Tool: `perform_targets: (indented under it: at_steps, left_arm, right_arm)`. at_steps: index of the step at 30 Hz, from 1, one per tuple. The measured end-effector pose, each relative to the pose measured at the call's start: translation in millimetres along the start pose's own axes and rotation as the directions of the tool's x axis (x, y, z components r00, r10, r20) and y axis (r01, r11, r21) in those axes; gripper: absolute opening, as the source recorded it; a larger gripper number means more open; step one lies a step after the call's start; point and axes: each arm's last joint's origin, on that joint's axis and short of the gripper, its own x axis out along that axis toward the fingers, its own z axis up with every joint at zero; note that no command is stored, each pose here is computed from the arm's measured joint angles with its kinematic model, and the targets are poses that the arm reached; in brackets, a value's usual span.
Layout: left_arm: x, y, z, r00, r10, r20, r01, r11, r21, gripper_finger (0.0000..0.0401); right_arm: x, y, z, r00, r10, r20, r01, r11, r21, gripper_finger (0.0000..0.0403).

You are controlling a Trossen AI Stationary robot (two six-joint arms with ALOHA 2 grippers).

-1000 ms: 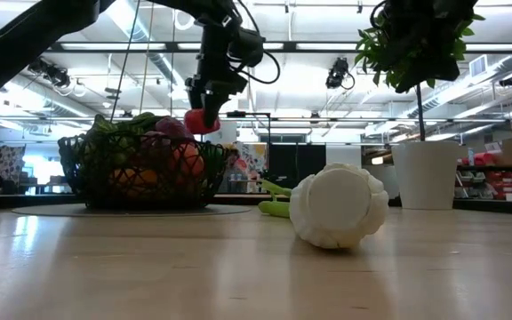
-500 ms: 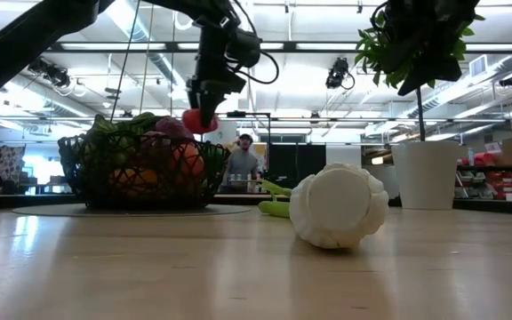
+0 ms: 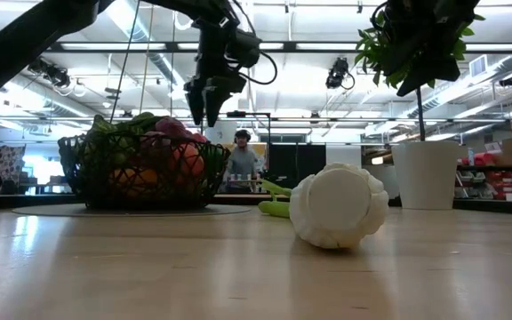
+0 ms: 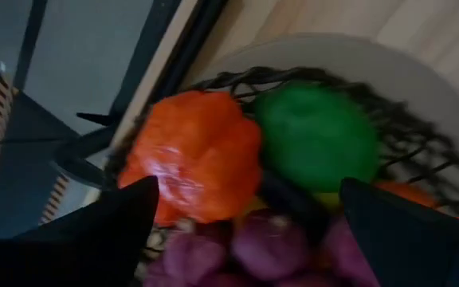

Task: Build produce basket
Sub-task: Put the green celery into the wire basket

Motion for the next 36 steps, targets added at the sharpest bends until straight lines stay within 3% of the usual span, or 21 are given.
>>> perform_targets:
  at_steps: [3,11,16,19,24,29,36]
  left_arm:
    - [-5,-11,0,1.000,-0.003,0.012,0.004,0.998,-0.059,0.0397]
    - [-30,-46,-9,0.997,-0.014,0.075,0.022,0.995,-0.098,0.0396]
    - [-41,-83,-15,0.987,-0.144,0.076,0.152,0.981,-0.117,0.0396]
    - [-49,-110,-20,0.967,-0.241,0.082,0.251,0.958,-0.139,0.0396]
    - [-63,-155,-28,0.943,-0.294,0.155,0.324,0.918,-0.228,0.0396]
    - [-78,-201,-45,0.921,-0.339,0.194,0.389,0.836,-0.387,0.0396]
    - [-91,-252,-79,0.925,-0.308,0.224,0.381,0.752,-0.538,0.0396]
  right_arm:
    - [0,0,0,1.000,0.000,0.000,0.000,1.000,0.000,0.0255]
    - [0,-1,-1,1.000,-0.009,-0.010,0.009,1.000,-0.016,0.0255]
    - [0,-3,-4,0.999,-0.034,-0.038,0.033,0.999,-0.018,0.0255]
    - [0,-6,-6,0.996,-0.055,-0.069,0.054,0.998,-0.021,0.0255]
    - [-1,-7,-10,0.990,-0.036,-0.134,0.037,0.999,0.005,0.0255]
    - [-2,-7,-15,0.975,0.013,-0.223,-0.017,1.000,-0.013,0.0255]
    - [-10,-11,-25,0.951,0.018,-0.309,-0.035,0.998,-0.047,0.0255]
